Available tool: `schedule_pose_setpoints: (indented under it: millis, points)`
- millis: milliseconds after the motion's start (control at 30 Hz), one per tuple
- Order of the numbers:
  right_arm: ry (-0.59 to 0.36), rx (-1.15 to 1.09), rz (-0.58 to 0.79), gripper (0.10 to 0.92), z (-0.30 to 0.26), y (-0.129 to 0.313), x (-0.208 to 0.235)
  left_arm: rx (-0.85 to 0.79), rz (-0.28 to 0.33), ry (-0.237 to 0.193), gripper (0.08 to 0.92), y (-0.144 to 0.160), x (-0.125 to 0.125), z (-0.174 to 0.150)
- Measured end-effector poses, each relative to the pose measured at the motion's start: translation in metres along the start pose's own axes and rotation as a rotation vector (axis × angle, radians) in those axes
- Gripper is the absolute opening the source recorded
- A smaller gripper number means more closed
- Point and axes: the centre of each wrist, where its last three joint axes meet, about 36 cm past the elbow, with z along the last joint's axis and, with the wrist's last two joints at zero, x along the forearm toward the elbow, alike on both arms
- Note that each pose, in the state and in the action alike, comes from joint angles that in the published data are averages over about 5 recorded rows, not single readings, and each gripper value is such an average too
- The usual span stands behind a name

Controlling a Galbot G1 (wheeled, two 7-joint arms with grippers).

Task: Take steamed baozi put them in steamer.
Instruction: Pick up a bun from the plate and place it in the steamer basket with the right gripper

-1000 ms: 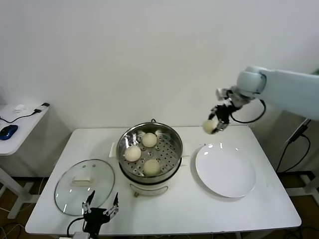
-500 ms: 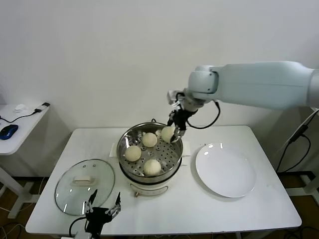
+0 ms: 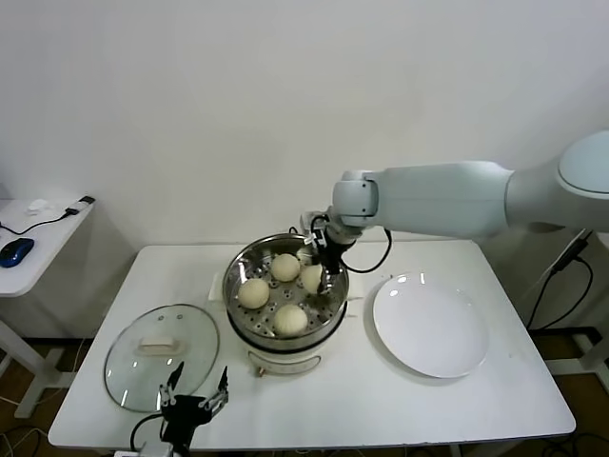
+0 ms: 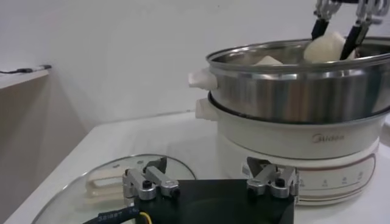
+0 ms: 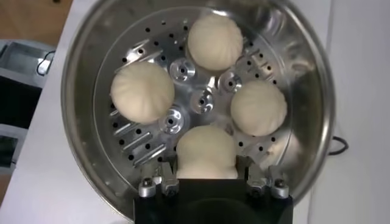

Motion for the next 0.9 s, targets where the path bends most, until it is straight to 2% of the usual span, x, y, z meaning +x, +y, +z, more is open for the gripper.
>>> schedule_pose_setpoints:
  millis: [367,533,633,900]
  points:
    - [0.017,0.008,-0.013,0.660,0.003,0.003,-0.020,0.003,0.000,0.000,0.823,0.000,-0.001,0.000]
    - [0.006,0.017,-0.017,0.769,0.005,0.001,-0.019,0.003,0.000,-0.002,0.823,0.001,0.000,-0.001]
    - [-0.011,0.021,-0.026,0.813,0.007,-0.002,-0.015,0.003,0.000,-0.003,0.823,0.000,0.000,-0.002]
    - [-0.108,0.008,-0.057,0.823,0.014,-0.011,0.011,0.004,0.001,-0.010,0.823,0.000,0.002,-0.005]
